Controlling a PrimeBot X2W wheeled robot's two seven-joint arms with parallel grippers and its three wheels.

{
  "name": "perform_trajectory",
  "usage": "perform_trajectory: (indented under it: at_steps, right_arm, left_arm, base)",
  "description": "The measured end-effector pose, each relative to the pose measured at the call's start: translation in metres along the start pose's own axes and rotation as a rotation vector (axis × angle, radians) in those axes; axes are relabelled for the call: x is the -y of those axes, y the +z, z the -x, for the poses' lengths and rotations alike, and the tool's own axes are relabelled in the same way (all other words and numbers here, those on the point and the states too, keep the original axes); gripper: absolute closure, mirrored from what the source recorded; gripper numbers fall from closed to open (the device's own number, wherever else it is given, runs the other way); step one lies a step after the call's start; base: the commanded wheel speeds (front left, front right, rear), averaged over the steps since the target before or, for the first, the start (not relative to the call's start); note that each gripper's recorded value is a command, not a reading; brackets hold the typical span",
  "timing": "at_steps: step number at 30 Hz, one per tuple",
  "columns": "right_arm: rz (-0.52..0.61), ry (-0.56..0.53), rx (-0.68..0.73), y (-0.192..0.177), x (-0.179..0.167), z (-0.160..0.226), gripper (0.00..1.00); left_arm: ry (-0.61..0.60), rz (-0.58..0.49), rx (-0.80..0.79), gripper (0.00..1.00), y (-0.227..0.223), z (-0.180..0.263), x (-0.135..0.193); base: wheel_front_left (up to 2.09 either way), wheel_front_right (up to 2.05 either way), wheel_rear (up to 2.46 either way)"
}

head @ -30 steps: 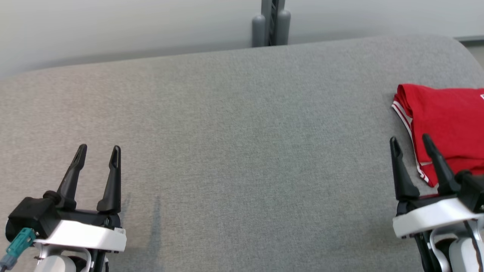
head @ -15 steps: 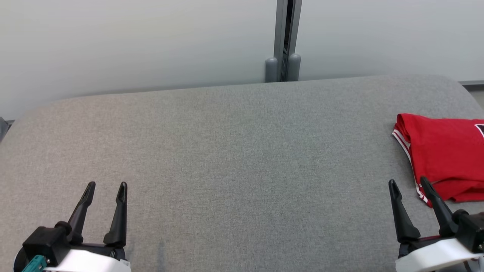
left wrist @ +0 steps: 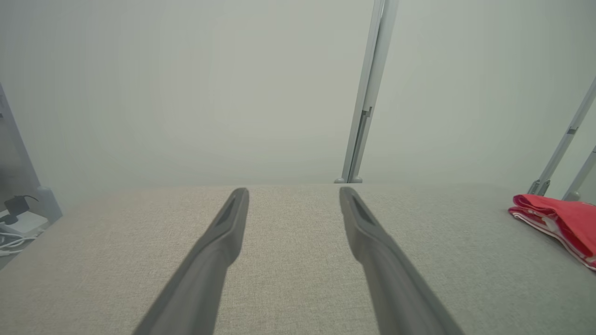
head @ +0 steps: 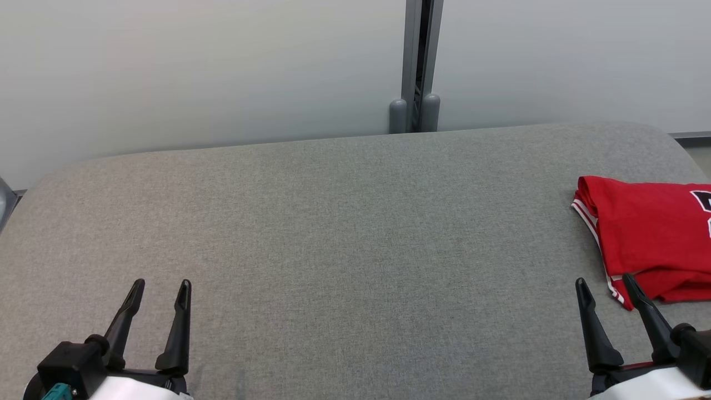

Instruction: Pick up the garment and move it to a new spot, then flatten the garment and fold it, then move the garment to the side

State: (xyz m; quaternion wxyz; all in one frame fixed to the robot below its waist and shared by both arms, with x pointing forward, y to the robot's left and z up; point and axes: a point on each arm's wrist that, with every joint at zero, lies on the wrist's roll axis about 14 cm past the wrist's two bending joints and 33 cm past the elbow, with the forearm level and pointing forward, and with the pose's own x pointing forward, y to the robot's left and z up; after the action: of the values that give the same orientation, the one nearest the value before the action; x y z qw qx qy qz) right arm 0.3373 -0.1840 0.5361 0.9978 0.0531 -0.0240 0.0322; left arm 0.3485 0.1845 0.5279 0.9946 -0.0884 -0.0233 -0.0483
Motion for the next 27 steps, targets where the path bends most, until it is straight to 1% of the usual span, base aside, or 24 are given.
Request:
perform_trajectory:
  at_steps: [27]
  right_arm:
    - [-0.014,0.026,-0.001,-0.0007,-0.0095,-0.0034,0.0]
  left_arm:
    - [0.01,0.002,-0.002,0.0,0.0024,0.0022,-0.0012]
  base:
    - [0.0,0.0,0.0]
